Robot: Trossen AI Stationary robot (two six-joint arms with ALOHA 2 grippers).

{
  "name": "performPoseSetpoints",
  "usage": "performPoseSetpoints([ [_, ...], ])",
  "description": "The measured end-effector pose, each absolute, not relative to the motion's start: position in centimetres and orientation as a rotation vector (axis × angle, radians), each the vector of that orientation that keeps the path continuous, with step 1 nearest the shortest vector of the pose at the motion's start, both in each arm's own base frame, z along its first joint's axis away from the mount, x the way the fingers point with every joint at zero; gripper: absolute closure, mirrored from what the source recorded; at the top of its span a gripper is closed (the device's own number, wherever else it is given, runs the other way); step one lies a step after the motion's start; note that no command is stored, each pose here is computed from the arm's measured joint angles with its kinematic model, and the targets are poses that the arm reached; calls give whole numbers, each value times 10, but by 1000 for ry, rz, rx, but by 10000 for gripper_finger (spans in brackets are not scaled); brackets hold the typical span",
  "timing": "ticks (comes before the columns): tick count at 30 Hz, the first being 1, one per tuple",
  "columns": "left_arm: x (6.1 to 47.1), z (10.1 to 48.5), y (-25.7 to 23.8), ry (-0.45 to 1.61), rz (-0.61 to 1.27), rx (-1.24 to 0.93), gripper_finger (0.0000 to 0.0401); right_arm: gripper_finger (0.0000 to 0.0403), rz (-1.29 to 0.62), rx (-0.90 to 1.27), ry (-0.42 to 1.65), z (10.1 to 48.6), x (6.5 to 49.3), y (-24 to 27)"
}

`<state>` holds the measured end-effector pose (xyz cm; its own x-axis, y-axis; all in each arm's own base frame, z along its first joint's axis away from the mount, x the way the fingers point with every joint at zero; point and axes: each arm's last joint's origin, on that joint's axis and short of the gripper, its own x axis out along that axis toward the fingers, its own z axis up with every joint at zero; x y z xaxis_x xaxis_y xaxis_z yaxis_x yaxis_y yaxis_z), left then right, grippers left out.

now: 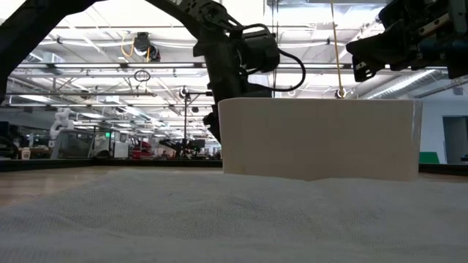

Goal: Pick and placing Produce into tupperware
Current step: Put the green pear into the gray bin

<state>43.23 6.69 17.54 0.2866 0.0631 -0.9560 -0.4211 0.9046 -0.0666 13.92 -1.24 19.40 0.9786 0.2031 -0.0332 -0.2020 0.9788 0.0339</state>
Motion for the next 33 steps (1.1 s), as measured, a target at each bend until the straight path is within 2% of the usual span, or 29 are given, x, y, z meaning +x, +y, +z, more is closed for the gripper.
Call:
performPoseSetpoints([
  [20,440,157,64,1254,288,-312,18,403,204,26,44,193,140,-12],
  [23,439,157,64,1264,270,-307,36,403,204,26,43,193,140,-12],
  [33,439,157,64,1261,260,-310,133,403,204,25,43,193,140,-12],
])
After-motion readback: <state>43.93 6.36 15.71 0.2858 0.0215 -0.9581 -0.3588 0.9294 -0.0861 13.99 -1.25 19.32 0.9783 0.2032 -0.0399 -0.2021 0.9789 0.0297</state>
